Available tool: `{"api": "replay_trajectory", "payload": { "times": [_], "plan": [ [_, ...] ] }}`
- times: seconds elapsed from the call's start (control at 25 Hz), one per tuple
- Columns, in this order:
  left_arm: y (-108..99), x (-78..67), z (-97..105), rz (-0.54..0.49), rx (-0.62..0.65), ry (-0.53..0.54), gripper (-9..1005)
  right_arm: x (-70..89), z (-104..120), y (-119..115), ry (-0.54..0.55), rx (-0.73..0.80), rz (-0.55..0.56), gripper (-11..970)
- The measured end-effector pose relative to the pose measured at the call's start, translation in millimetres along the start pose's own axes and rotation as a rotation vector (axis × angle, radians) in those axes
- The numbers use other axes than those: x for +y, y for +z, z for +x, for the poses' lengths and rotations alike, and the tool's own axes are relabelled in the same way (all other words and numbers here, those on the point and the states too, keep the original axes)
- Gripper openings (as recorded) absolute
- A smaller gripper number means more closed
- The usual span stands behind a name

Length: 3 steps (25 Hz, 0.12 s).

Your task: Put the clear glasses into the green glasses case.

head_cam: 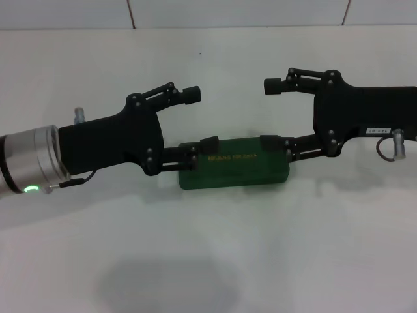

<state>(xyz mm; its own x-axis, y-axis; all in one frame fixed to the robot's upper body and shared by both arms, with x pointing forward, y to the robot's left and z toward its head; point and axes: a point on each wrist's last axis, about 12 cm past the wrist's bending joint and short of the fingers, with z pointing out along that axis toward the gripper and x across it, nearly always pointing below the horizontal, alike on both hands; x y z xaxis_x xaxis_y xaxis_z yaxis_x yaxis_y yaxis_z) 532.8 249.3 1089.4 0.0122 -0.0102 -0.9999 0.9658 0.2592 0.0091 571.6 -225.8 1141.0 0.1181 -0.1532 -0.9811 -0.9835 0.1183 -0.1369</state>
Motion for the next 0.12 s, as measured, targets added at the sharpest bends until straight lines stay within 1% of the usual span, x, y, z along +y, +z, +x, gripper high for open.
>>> {"api": "replay_trajectory", "payload": {
  "times": [0.12],
  "plan": [
    [-0.3,0.8,-0.7,0.002,0.002,0.002,879,1.9,2.0,-1.1,-0.014,0.0,0.004,883]
  ]
}}
